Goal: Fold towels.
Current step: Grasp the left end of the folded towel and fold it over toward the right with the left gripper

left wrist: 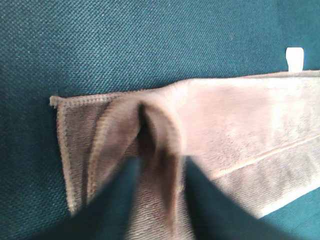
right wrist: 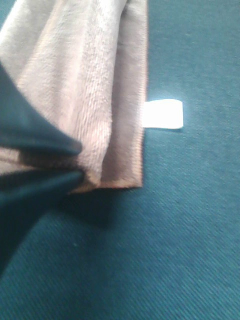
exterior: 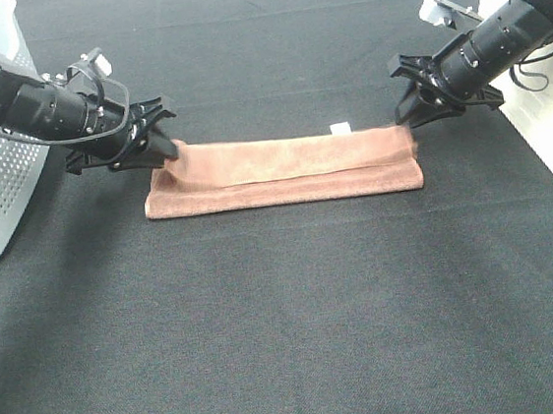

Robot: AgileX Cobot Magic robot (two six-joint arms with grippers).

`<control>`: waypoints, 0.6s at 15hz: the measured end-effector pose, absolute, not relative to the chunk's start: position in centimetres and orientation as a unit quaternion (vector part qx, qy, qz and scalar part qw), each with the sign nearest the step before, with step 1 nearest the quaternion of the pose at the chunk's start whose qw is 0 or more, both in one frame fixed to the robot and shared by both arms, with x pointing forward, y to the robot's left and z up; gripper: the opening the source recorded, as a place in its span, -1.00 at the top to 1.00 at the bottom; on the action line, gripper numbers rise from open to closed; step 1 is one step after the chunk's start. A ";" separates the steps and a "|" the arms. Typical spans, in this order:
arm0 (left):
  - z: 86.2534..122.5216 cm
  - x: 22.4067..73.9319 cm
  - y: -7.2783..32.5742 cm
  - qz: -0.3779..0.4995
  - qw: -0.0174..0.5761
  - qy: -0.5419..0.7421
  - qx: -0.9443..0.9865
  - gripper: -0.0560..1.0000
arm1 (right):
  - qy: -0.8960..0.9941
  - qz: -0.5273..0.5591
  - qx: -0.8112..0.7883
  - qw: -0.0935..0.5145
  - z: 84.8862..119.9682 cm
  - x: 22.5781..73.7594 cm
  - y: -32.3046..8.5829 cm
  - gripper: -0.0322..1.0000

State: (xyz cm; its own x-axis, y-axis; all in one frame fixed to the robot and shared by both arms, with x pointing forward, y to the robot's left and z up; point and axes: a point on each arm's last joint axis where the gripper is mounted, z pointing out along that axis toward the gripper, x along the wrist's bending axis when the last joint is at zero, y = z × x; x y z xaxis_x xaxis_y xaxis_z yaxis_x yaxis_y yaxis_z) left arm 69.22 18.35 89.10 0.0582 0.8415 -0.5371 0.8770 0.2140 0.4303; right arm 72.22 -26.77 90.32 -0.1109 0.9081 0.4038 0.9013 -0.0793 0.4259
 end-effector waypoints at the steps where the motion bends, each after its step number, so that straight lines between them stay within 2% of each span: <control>1: 89.1 69.2 18.3 -0.024 0.370 0.686 0.626 0.17 | 0.678 0.308 0.667 0.006 90.3 72.2 -26.8 0.24; 3: 89.1 69.2 18.3 -0.025 0.371 0.687 0.624 -0.24 | 0.679 0.307 0.667 0.002 90.2 72.2 -26.7 -0.14; 4: 89.3 69.2 18.3 -0.026 0.372 0.686 0.625 -0.37 | 0.681 0.305 0.665 -0.006 90.2 72.0 -26.7 -0.26; 7: 91.2 69.0 18.5 -0.009 0.373 0.675 0.636 -0.45 | 0.685 0.278 0.673 -0.026 91.9 71.1 -26.7 -0.37; 9: 91.3 68.9 18.9 0.000 0.348 0.690 0.635 -0.45 | 0.685 0.253 0.683 -0.033 92.4 70.6 -26.9 -0.37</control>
